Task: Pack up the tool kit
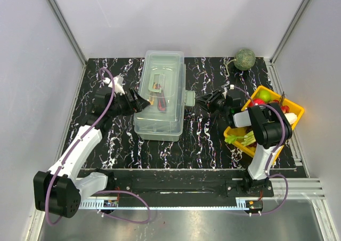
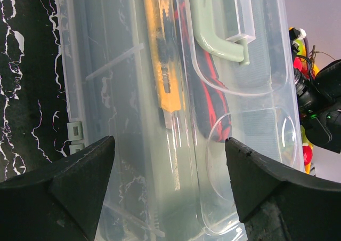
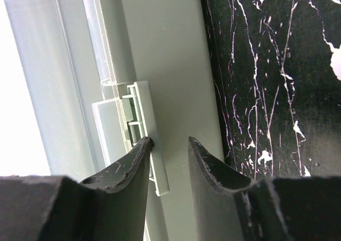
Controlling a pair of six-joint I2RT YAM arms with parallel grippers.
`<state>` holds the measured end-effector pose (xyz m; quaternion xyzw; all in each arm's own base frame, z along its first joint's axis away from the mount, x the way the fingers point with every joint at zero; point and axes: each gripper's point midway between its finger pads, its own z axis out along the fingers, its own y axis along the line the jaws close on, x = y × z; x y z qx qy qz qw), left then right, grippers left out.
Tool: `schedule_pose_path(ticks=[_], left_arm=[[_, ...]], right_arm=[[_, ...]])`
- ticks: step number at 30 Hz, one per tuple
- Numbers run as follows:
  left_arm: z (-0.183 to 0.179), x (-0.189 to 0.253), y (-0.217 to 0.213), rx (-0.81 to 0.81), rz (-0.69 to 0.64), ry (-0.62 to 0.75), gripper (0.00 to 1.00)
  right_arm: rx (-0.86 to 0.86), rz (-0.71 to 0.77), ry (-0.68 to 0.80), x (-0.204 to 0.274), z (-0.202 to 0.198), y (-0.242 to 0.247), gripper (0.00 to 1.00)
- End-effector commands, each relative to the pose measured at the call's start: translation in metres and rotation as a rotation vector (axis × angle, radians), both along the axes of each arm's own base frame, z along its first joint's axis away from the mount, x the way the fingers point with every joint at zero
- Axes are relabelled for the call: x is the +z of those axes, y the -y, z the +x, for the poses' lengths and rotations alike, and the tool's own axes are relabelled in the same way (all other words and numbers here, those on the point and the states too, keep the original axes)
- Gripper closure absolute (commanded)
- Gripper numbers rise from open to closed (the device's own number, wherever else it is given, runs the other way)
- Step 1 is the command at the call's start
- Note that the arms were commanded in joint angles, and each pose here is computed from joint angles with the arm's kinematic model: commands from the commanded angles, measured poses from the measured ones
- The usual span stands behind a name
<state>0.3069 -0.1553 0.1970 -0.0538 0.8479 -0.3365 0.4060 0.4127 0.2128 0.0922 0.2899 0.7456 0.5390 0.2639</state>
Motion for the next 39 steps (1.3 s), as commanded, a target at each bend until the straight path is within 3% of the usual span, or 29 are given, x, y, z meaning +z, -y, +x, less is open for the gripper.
schedule_pose_path(ticks=[1, 4, 10, 13, 19, 30, 39], left_arm=[[-0.029, -0.042, 0.002, -0.057, 0.067, -0.165, 0.14], [-0.028, -0.043, 0.002, -0.058, 0.068, -0.165, 0.14], [-0.028, -0.042, 0.003, -0.059, 0.067, -0.164, 0.14], [-0.028, -0.043, 0.002, -0.059, 0.069, -0.165, 0.14], [-0.027, -0.043, 0.002, -0.057, 0.069, -0.166, 0.14], [-0.027, -0.040, 0.002, -0.061, 0.072, -0.162, 0.14], [-0.028, -0.041, 0.003, -0.062, 0.074, -0.165, 0.14]], right_arm=[[0.016, 0.032, 0.057, 0.013, 0.006, -0.006, 0.61], [0.041, 0.043, 0.094, 0.022, 0.004, -0.008, 0.58], [0.124, 0.095, 0.224, 0.048, -0.001, -0.018, 0.23], [0.172, 0.126, 0.259, 0.057, -0.002, -0.024, 0.16], [0.262, 0.208, 0.304, 0.068, -0.006, -0.041, 0.13], [0.366, 0.224, 0.358, 0.082, -0.014, -0.070, 0.09], [0.366, 0.305, 0.333, 0.108, -0.025, -0.069, 0.24]])
